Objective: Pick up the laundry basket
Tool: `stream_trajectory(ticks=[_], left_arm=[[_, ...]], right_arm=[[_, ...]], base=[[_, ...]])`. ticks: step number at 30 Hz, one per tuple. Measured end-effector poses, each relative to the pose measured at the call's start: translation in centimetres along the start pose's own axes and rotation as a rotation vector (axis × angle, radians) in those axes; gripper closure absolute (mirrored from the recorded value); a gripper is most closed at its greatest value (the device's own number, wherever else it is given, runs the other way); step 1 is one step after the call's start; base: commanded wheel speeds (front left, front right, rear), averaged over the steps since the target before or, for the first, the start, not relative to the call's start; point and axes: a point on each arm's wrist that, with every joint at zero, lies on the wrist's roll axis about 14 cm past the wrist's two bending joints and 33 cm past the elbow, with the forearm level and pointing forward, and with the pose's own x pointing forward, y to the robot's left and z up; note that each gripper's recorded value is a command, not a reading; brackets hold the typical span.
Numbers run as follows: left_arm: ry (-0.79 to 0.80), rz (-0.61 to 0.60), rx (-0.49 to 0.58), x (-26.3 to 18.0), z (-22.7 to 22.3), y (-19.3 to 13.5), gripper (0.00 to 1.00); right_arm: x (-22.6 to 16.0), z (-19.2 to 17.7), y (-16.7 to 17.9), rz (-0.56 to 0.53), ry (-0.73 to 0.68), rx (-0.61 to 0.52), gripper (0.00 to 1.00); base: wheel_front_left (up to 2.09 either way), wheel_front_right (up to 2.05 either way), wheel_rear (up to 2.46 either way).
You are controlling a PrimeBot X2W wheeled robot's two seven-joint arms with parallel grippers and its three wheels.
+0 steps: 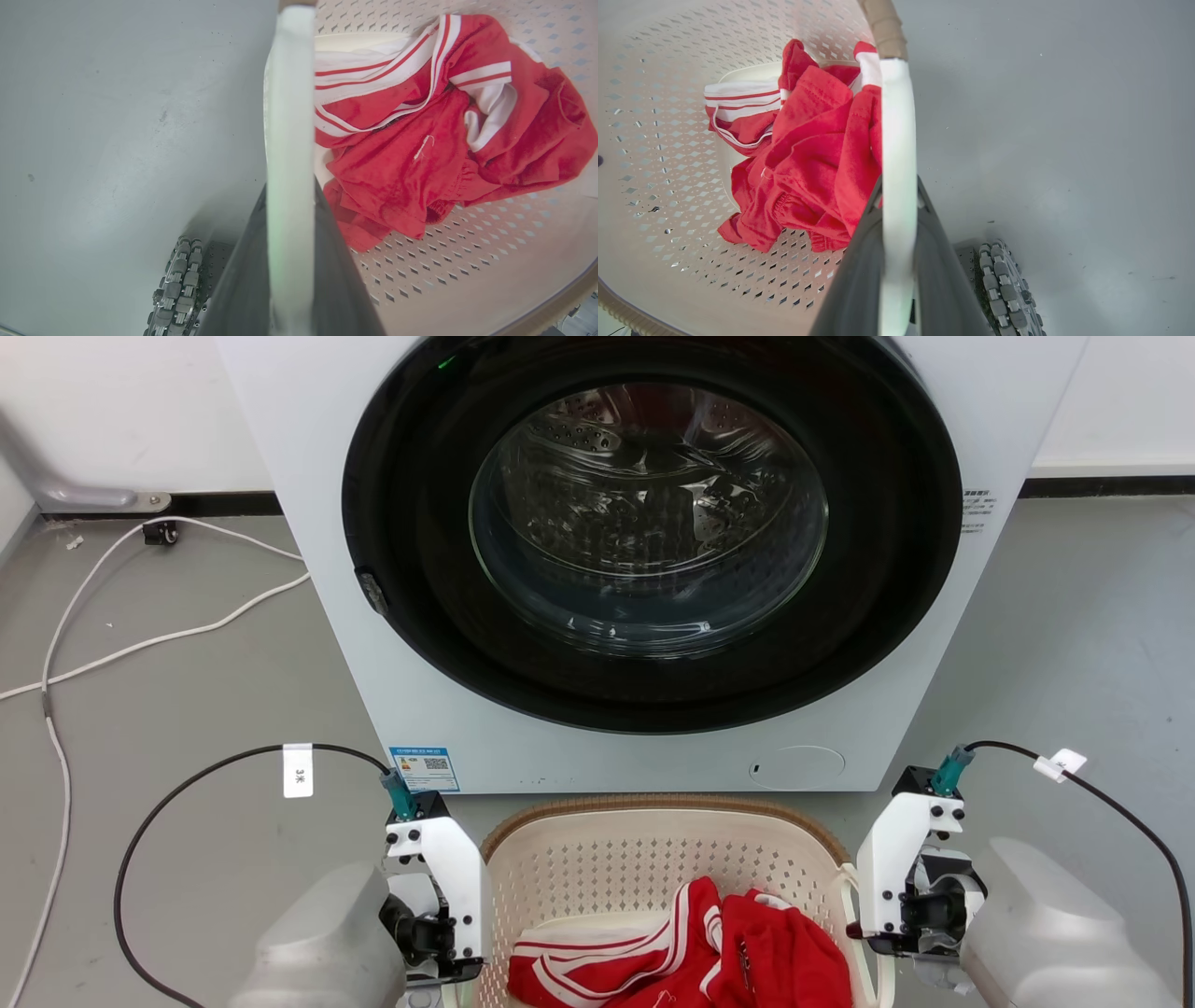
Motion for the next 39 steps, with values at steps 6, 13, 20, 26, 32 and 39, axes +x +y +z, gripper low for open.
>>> stream_trajectory(ticks=[6,13,20,26,32,39], left_arm=[[-0.001,-0.001,-0.004,0.01,-0.06,0.00,1.00],[-0.002,0.000,-0.007,0.01,-0.14,0.06,1.00],[-0.007,-0.002,-0.014,-0.03,-0.15,0.09,1.00],[-0.014,-0.002,-0.017,0.00,-0.09,0.11,1.00],[-0.017,-0.002,-0.014,0.01,-0.07,0.10,1.00],[-0.022,-0.004,-0.016,0.01,-0.03,-0.01,1.00]], right_arm=[[0.04,-0.02,0.07,0.001,0.000,0.000,1.00],[0.02,-0.01,0.16,0.004,-0.001,0.002,1.00],[0.00,0.01,0.21,0.004,-0.002,0.001,1.00],[0.00,0.07,0.24,0.005,-0.004,0.001,1.00],[-0.04,0.07,0.24,0.006,-0.005,0.004,1.00],[-0.07,0.01,0.18,0.002,-0.004,-0.002,1.00]], base=[[0.00,0.00,0.00],[0.00,0.00,0.00],[0.00,0.00,0.00],[0.00,0.00,0.00],[0.00,0.00,0.00],[0.00,0.00,0.00]])
